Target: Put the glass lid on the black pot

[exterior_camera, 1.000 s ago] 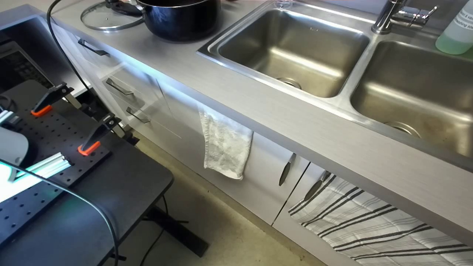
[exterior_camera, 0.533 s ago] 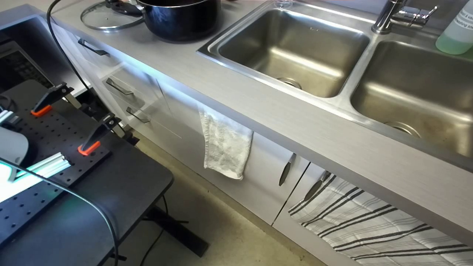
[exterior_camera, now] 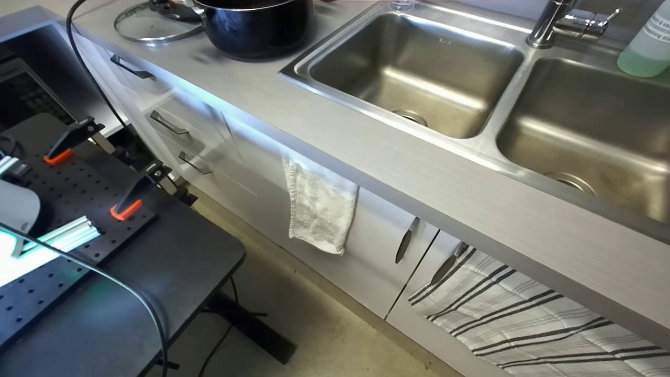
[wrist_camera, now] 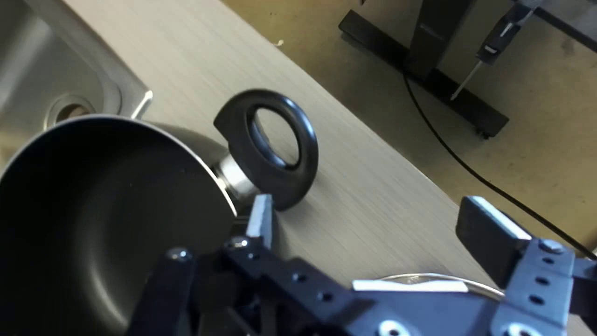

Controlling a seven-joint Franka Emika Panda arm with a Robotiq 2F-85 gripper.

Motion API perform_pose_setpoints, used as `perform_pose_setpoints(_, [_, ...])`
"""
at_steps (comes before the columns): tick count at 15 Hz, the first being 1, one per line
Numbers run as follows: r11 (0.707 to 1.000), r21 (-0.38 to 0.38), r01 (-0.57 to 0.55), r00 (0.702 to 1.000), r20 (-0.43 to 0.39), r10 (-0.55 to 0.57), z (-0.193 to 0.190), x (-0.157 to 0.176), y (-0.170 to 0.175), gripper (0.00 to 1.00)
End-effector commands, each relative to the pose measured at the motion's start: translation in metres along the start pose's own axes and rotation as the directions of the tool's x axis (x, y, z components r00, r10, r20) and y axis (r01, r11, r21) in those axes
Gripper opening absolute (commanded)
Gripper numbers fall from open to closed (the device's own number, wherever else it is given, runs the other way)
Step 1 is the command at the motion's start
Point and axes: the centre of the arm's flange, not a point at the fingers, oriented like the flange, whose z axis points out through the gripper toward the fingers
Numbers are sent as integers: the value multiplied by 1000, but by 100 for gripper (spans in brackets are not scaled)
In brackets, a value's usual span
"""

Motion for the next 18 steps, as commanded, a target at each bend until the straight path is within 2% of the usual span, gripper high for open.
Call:
perform_pose_setpoints(1, [984, -86, 158, 986, -46, -162, 5, 47, -14, 100])
perform_pose_setpoints(6, [949, -149, 277, 943, -146, -298, 11, 91, -32, 100])
perform_pose_setpoints(9, [932, -158, 327, 914, -197, -354, 12, 118, -40, 100])
perform_pose_setpoints(13, [914, -138, 381, 880, -248, -404, 9, 148, -48, 100])
perform_pose_setpoints(18, [900, -87, 427, 863, -259, -435, 15, 172, -47, 100])
